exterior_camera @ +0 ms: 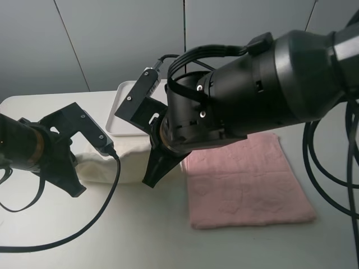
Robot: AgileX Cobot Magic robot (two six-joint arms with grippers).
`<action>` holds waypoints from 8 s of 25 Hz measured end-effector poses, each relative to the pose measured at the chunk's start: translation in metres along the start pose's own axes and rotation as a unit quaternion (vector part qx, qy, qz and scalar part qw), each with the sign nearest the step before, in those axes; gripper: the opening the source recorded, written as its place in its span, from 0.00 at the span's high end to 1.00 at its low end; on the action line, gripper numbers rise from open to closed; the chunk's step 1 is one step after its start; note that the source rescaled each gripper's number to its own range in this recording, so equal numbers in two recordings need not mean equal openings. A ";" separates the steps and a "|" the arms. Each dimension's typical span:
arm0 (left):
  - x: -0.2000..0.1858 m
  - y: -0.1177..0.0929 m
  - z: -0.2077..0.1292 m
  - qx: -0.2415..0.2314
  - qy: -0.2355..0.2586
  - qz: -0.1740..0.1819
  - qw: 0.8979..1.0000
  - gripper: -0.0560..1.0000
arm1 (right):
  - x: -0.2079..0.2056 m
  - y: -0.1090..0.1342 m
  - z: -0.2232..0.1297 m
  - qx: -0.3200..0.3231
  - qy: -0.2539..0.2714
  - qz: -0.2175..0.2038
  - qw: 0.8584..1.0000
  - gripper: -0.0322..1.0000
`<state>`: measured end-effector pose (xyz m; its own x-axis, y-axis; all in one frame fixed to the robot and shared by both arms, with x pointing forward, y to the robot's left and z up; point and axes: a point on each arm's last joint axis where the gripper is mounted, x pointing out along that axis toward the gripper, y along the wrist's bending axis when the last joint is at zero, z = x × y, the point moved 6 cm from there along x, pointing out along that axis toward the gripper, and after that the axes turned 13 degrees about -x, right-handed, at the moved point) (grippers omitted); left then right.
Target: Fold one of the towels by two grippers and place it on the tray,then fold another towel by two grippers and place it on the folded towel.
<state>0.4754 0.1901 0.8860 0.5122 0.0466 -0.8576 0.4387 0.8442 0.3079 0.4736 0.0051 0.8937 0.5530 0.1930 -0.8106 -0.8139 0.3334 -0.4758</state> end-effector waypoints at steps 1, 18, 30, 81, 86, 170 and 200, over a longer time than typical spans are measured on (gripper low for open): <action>0.003 0.000 -0.001 -0.004 0.003 0.002 1.000 0.95 | 0.002 0.000 0.000 0.002 -0.001 -0.002 1.000 0.96; 0.023 0.049 0.008 -0.136 -0.040 0.023 0.990 0.57 | 0.041 -0.033 -0.006 0.124 -0.047 0.020 0.991 0.93; 0.019 0.085 0.030 -0.240 -0.076 0.037 0.967 0.01 | 0.049 -0.044 -0.020 0.187 -0.020 0.009 0.982 0.11; 0.119 0.082 0.009 -0.355 0.249 -0.032 0.901 0.01 | 0.033 -0.061 -0.018 0.267 0.076 0.123 0.953 0.12; 0.118 0.086 0.005 -0.348 0.256 -0.017 0.902 0.01 | 0.033 -0.061 -0.018 0.267 0.076 0.123 0.953 0.12; 0.117 0.109 -0.014 -0.342 0.283 0.000 0.896 0.01 | 0.132 -0.014 0.013 0.276 0.178 0.214 0.920 0.55; 0.117 0.109 -0.014 -0.337 0.282 -0.002 0.898 0.01 | 0.067 -0.024 0.062 0.270 0.090 0.269 0.920 0.91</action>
<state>0.5730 0.2950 0.8138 -0.0265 0.1461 -0.9889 -0.2043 0.9676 0.1484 0.5408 0.0673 0.8720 0.0176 0.3249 -0.9456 -0.7270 0.6534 0.2110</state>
